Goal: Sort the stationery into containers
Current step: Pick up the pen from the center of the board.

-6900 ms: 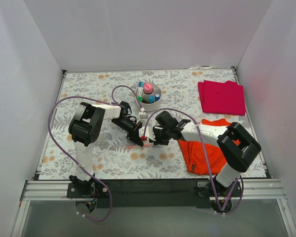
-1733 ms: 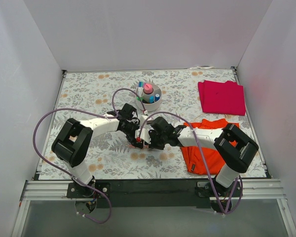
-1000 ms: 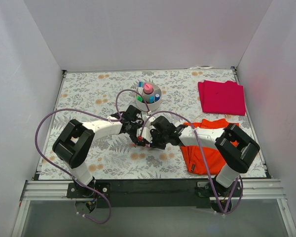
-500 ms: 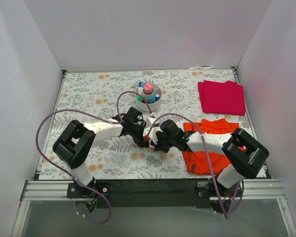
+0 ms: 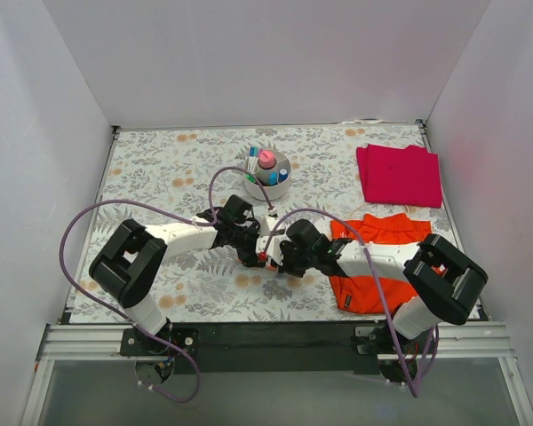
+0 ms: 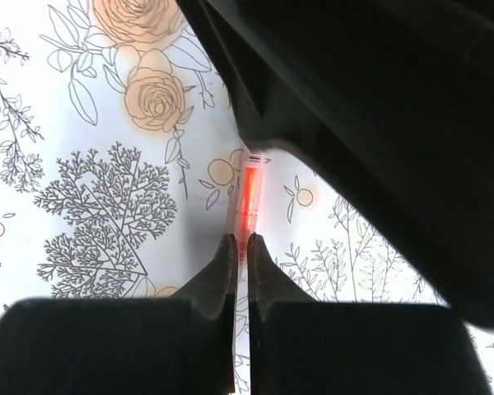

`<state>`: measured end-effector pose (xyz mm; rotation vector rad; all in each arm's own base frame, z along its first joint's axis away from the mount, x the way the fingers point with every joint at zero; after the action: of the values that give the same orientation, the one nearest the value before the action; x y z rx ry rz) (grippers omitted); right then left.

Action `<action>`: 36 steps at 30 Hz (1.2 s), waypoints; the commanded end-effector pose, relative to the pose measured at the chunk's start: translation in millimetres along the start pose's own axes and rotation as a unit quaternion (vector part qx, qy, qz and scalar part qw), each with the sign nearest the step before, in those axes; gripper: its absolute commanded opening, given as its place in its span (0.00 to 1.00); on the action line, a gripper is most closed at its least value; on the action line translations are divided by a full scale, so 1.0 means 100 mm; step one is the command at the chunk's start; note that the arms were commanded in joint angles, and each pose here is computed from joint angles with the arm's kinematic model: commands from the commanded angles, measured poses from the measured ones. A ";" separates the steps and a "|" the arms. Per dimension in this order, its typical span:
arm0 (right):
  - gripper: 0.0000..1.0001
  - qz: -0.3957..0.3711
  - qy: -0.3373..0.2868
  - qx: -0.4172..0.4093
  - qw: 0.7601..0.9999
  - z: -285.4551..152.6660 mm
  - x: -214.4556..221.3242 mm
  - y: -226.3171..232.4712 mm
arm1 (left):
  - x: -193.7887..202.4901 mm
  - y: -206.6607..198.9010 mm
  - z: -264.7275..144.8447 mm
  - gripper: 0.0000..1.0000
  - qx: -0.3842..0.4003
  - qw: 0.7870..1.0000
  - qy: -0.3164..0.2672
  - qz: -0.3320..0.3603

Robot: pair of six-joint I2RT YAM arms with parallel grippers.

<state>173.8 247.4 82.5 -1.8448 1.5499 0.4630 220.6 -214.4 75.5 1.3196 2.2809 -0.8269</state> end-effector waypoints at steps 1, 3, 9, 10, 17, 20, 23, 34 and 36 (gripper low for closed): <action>0.01 0.020 0.008 -0.006 1.000 -0.08 -0.01 -0.02 | 0.94 -0.04 -0.11 0.40 0.017 0.979 0.203 -0.029; 0.01 0.024 0.012 -0.016 1.000 -0.09 0.00 0.00 | 0.93 -0.07 -0.13 0.41 0.030 0.981 0.190 -0.025; 0.01 0.019 0.012 -0.013 1.000 -0.09 -0.03 -0.04 | 0.97 -0.02 -0.09 0.42 0.010 0.980 0.195 -0.035; 0.01 0.018 0.012 -0.012 1.000 -0.09 -0.03 -0.05 | 1.01 -0.01 -0.10 0.42 -0.001 0.978 0.203 -0.041; 0.01 0.010 0.023 -0.012 1.000 -0.11 0.07 0.02 | 1.03 -0.04 -0.23 0.67 -0.037 0.982 0.185 -0.018; 0.01 0.010 0.020 -0.012 1.000 -0.10 0.06 0.02 | 1.04 -0.02 -0.23 0.77 -0.047 0.980 0.192 -0.027; 0.01 0.009 0.016 -0.012 1.000 -0.09 0.04 0.00 | 1.09 0.00 -0.18 0.78 -0.048 0.977 0.205 -0.040; 0.01 0.024 0.003 0.016 1.000 -0.02 -0.06 -0.13 | 1.18 -0.12 -0.05 0.67 -0.063 0.981 0.186 -0.004; 0.01 0.019 0.000 0.025 0.999 -0.04 -0.09 -0.16 | 1.20 -0.12 -0.04 0.62 -0.066 0.980 0.189 -0.001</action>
<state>169.4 243.8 83.8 -1.9139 1.5268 0.4805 215.5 -192.0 71.9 1.3134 2.1800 -0.6680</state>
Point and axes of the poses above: each gripper's point midway between its finger pads, its own z axis out along the fingers, its own y axis along the line the jaws close on, x = y × z, the point moved 8 cm from there along -z, back along the fingers, and after that the axes turned 11 degrees about -z, right-handed, at the moved point
